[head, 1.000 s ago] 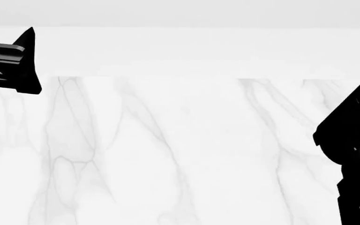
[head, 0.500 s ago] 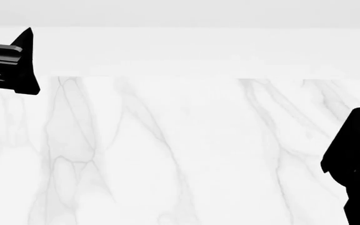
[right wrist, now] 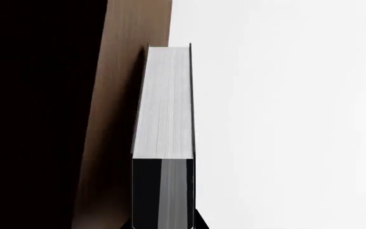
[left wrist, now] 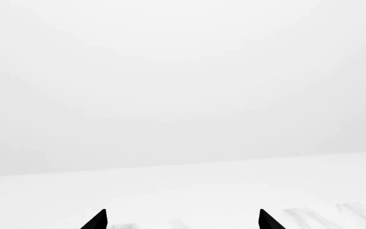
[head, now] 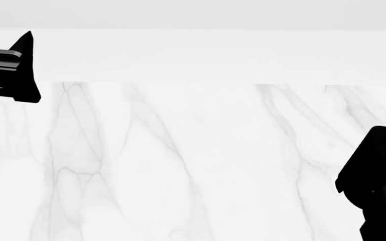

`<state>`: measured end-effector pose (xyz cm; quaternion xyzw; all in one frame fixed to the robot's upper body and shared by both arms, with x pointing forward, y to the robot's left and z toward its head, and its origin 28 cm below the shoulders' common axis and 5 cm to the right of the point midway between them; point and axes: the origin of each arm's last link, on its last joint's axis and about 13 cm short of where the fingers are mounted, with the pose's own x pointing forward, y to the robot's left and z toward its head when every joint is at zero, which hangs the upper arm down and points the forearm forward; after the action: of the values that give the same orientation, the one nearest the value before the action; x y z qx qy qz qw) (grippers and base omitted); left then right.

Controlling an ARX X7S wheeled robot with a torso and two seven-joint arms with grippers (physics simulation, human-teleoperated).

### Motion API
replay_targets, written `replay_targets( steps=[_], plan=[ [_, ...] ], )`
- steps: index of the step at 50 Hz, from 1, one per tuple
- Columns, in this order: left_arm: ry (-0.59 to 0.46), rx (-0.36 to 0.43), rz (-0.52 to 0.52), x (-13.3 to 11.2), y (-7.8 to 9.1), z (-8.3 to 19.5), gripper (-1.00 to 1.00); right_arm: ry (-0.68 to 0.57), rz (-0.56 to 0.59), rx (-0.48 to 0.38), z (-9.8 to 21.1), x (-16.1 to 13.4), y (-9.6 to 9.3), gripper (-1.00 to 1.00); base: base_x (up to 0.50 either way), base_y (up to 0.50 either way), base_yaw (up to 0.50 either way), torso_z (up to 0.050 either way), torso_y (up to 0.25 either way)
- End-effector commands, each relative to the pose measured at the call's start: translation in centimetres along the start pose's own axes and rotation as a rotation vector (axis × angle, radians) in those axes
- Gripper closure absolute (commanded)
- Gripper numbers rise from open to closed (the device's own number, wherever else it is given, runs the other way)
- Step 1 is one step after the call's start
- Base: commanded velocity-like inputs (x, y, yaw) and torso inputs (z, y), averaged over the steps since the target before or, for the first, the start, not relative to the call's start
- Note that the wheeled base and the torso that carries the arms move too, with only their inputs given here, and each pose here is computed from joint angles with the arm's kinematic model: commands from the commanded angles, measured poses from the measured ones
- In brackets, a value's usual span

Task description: Pick up the book on the left and place it on top of the shelf.

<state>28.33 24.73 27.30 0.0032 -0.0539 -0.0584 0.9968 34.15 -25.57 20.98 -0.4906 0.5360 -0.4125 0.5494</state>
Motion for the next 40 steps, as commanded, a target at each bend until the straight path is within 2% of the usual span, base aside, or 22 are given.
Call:
replay_targets(
  steps=[1,14,22,33,40],
  plan=[
    [0.002,-0.001,0.002,0.0,0.0,-0.1,-1.00,-0.003,-0.262,-0.068,0.0,0.0,-1.2,-1.00,0.00,0.00,0.00,0.000,0.000],
    [0.004,-0.002,0.001,0.0,0.0,-0.2,-1.00,-0.017,-0.284,-0.075,0.1,0.0,-1.6,-1.00,0.00,0.00,0.00,0.000,0.001],
    [0.004,-0.003,0.001,0.0,0.0,-0.2,-1.00,-0.102,-0.318,-0.046,0.9,-0.5,-2.1,-1.00,0.00,0.00,0.00,0.000,0.000],
    [0.006,-0.002,-0.004,0.2,-0.1,-0.2,-1.00,-0.441,-0.366,0.050,4.4,-4.2,-3.4,-1.00,0.00,0.00,0.00,0.000,0.000],
    [0.006,-0.002,-0.004,0.2,-0.1,-0.3,-1.00,-0.577,-0.346,0.092,5.7,-5.9,-3.6,-1.00,0.00,0.00,0.00,0.000,0.000]
  ],
)
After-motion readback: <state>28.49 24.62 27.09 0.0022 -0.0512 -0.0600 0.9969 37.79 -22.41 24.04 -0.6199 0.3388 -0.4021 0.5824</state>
